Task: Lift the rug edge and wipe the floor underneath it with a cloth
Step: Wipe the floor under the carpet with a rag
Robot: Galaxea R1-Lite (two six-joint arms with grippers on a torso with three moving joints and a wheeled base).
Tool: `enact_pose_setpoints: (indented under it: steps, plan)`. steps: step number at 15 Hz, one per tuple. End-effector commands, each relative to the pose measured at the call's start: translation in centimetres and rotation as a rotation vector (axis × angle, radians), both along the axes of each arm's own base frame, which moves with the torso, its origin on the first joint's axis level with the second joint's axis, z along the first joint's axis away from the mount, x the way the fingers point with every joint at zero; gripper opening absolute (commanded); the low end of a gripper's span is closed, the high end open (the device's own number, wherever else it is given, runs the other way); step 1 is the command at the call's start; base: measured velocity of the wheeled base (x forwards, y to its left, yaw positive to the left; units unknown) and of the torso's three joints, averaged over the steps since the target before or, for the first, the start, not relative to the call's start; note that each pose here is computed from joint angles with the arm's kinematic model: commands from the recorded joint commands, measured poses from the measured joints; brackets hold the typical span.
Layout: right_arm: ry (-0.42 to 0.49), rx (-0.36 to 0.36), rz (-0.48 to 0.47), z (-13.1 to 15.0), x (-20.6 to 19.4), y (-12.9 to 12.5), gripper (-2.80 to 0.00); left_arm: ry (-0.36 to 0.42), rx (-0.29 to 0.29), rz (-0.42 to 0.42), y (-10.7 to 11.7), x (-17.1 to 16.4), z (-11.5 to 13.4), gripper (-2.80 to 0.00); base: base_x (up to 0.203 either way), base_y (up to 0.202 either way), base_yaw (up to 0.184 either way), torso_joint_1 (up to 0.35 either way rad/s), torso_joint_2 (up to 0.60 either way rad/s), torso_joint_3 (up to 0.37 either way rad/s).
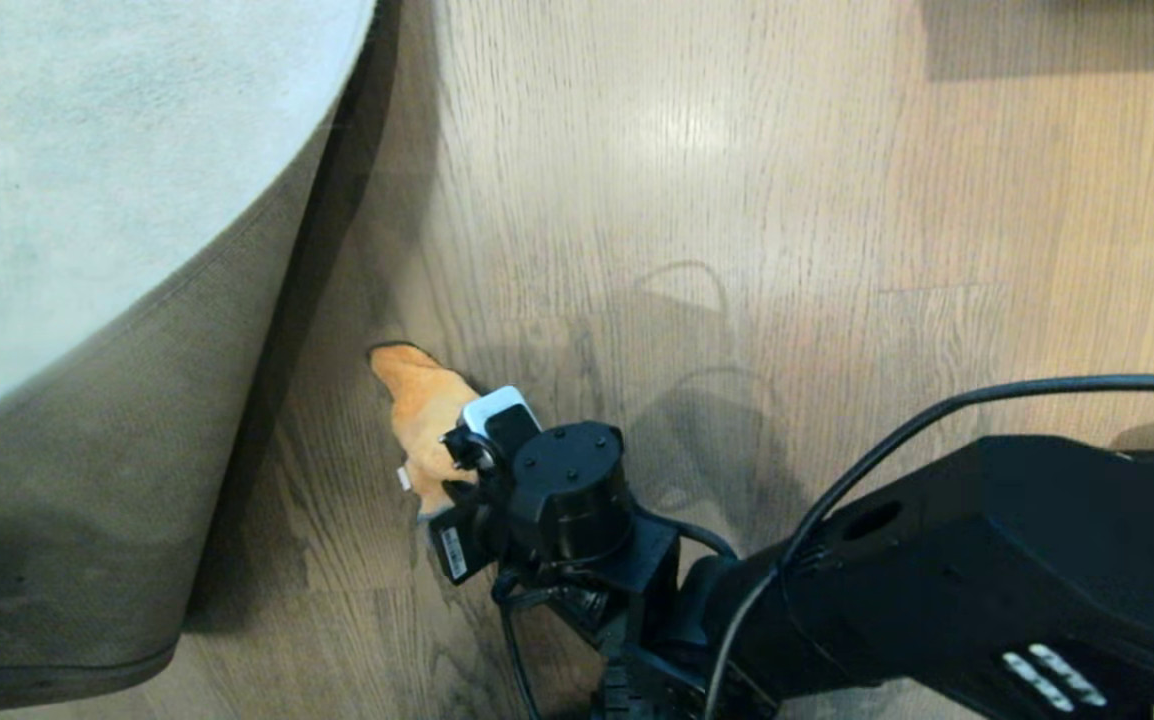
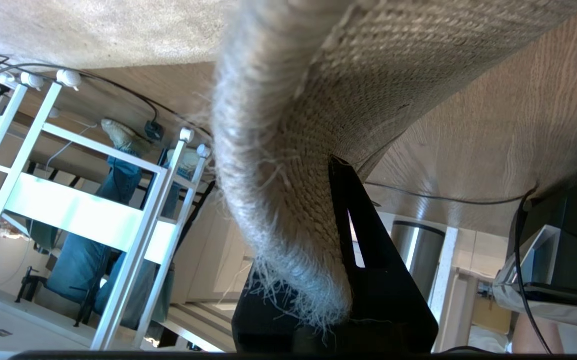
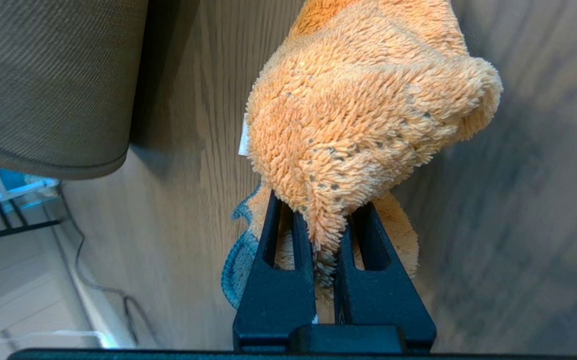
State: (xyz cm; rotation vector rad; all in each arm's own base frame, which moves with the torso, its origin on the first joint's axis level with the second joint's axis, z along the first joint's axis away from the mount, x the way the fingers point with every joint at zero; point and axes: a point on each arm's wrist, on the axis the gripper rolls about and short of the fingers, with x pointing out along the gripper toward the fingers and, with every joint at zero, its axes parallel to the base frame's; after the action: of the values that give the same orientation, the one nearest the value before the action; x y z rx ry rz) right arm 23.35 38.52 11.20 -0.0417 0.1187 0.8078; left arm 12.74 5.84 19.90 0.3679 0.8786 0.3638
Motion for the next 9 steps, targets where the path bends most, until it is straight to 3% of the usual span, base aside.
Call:
enact_pose_setpoints:
  steps: [1,9]
  plan:
    - [-0.003,-0.009,-0.004,-1.7,0.7,0.8,-2.80,0.004,0.001,0.001,0.0,0.0,0.0,-2.80,0.000,0.000,0.000,0.000,0.00,0.000]
    - [-0.057,-0.042,-0.072,-4.1,4.4,-0.1,-2.80,0.015,-0.004,0.004,0.1,0.0,-0.3,-2.80,0.000,0.000,0.000,0.000,0.00,0.000]
